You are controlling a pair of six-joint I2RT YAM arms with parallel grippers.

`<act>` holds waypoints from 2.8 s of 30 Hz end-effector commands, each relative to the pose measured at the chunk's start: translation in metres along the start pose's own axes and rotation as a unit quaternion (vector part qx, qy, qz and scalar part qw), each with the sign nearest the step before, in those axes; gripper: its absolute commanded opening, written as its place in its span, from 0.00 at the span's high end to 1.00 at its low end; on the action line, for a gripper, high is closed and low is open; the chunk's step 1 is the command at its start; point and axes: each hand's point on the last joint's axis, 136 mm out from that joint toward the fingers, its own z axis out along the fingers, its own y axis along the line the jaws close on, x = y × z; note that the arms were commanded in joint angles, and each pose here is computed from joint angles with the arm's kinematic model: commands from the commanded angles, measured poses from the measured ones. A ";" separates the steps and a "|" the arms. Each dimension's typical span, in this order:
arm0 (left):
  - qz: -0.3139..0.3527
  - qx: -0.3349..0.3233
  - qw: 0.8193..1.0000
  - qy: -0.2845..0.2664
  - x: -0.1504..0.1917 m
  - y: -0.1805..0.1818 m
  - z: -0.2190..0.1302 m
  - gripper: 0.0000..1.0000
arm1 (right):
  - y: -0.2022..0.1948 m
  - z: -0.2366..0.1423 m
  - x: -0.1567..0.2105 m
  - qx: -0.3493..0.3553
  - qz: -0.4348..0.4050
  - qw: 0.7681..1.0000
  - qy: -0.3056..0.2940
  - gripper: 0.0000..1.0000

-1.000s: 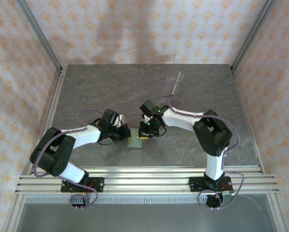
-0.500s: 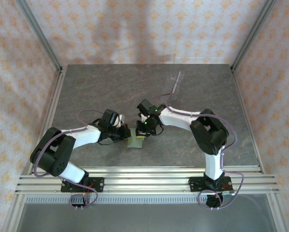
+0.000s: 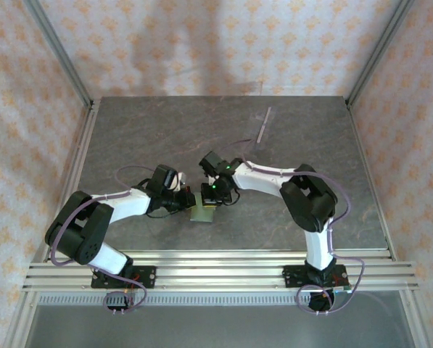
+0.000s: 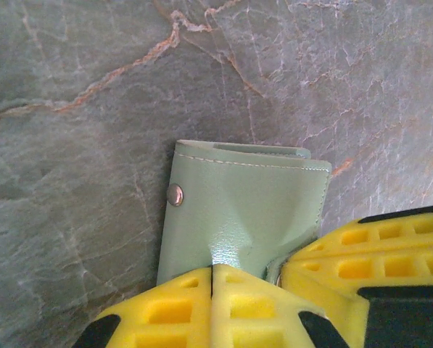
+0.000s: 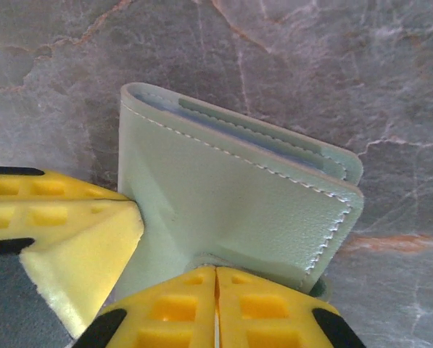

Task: Put the credit cards into the card holder

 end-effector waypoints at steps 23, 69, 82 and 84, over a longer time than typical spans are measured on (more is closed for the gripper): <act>-0.044 0.013 0.985 -0.163 -0.066 -0.011 -0.101 0.94 | -0.010 0.006 -0.001 0.070 -0.042 0.995 -0.051 0.81; 0.282 -0.297 0.756 -0.510 -0.167 0.079 -0.166 0.00 | -0.332 -0.213 -0.082 0.233 0.043 0.761 -0.603 0.01; 0.231 -0.310 0.783 -0.487 -0.185 0.107 -0.159 0.00 | -0.338 -0.205 -0.092 0.245 0.057 0.794 -0.554 0.01; 0.218 -0.316 0.779 -0.496 -0.187 0.112 -0.163 0.00 | -0.339 -0.206 -0.092 0.246 0.057 0.794 -0.554 0.01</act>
